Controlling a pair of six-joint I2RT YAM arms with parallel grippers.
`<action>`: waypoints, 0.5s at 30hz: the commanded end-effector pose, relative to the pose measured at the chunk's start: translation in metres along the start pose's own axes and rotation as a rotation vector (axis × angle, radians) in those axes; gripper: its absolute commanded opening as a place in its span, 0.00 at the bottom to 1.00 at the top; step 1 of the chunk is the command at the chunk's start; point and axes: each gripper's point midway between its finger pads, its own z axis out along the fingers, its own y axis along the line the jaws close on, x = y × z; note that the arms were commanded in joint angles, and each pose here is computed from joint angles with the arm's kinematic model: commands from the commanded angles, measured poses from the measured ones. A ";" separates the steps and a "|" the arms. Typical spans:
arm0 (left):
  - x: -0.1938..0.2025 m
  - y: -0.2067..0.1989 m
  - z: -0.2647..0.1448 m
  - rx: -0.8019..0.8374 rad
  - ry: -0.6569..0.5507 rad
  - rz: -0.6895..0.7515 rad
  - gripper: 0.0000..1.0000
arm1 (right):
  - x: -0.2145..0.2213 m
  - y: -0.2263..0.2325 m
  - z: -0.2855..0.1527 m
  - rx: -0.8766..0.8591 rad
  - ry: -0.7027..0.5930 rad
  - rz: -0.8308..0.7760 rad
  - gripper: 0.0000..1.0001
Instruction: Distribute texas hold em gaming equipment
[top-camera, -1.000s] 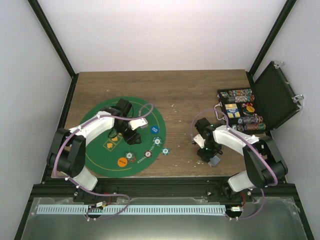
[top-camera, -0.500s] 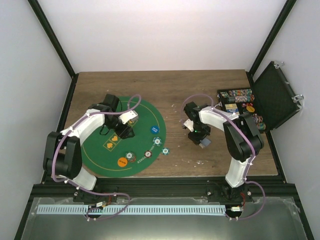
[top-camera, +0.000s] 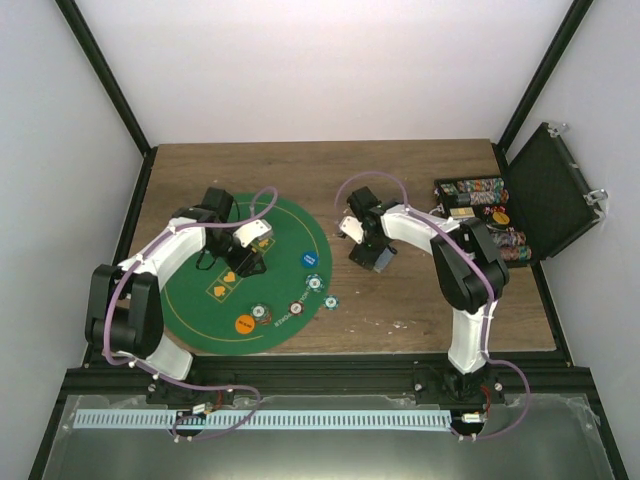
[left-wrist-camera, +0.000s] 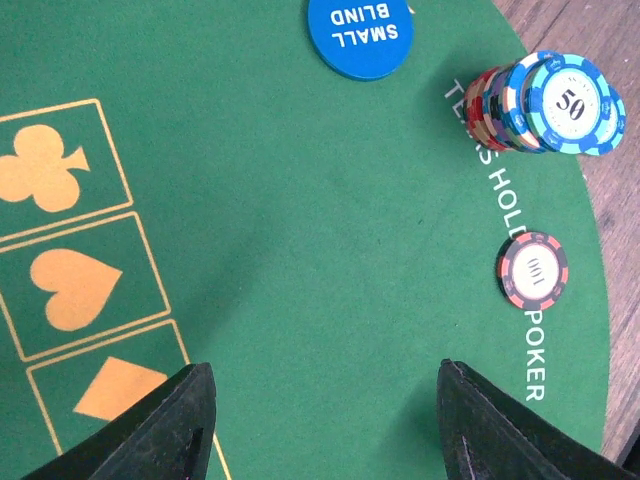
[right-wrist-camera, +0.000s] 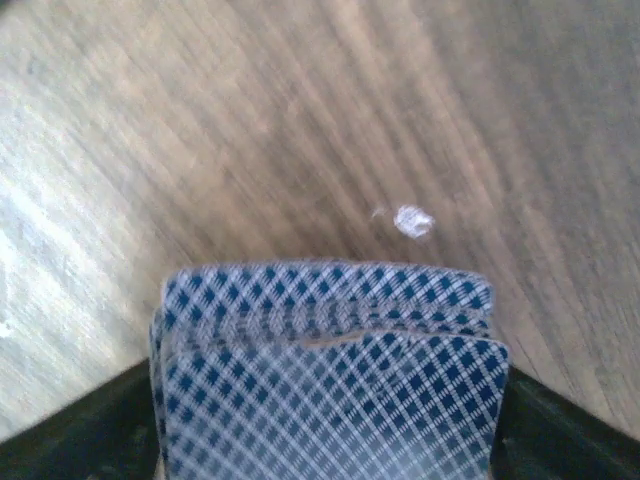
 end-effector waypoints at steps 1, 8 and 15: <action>-0.008 -0.003 -0.010 0.006 -0.030 0.016 0.63 | -0.006 0.014 0.020 -0.033 -0.007 -0.046 0.93; -0.014 -0.003 -0.014 0.012 -0.034 0.034 0.63 | -0.055 -0.007 -0.059 0.046 -0.290 0.029 1.00; -0.033 -0.011 -0.029 0.050 -0.075 0.080 0.64 | -0.076 -0.013 -0.153 -0.066 -0.629 0.228 1.00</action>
